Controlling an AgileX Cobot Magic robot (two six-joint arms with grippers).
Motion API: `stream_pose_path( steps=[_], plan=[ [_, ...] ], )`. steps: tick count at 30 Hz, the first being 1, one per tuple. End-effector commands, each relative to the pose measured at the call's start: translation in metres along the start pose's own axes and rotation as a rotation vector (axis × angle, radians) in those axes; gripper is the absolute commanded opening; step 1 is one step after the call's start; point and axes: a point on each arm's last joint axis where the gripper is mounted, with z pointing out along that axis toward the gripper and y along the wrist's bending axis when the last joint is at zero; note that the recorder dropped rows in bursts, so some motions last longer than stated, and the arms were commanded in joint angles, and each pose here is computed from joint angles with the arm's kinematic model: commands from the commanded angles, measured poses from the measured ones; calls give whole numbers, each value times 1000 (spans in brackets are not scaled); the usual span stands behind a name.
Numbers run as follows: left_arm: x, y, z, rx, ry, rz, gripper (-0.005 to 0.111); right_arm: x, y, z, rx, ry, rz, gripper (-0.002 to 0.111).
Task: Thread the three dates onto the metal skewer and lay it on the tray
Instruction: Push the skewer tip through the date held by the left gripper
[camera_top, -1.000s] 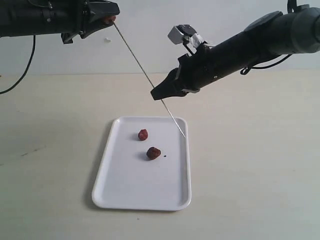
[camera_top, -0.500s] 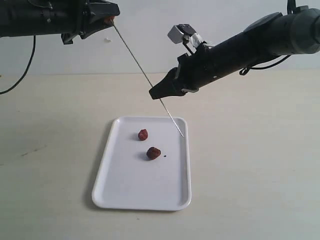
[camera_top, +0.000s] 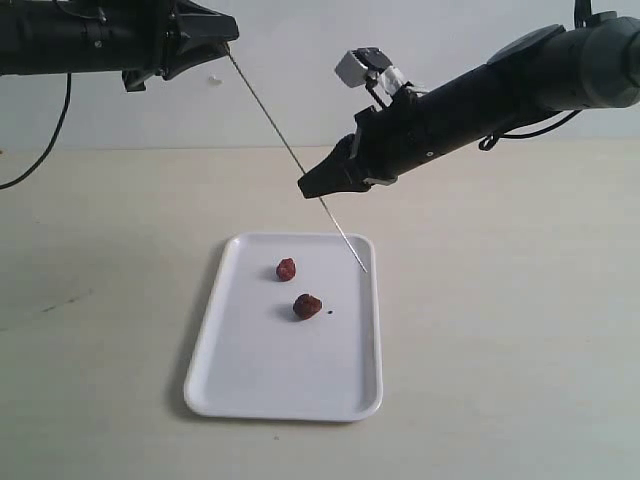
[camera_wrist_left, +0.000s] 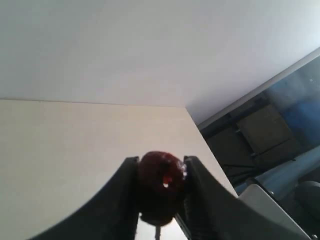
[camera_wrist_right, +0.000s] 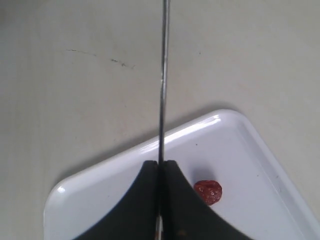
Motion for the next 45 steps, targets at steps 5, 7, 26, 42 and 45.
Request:
stream_pose_path(
  steps=[5,7,26,42,45],
  plan=[
    [2,-2,-1,-4,44,23,31,-4,3,-1,-17,-18,-45,0],
    [2,-2,-1,-4,49,27,31,-4,3,-1,-22,-18,-51,0],
    [-5,-5,-2,27,-27,-15,41,-2,-1,-1,22,3,-58,0],
    [-6,-3,-2,8,-38,-15,35,-2,0,-1,15,5,-59,0],
    [-6,-3,-2,8,-38,-15,25,-2,0,-1,10,6,-59,0]
  ],
)
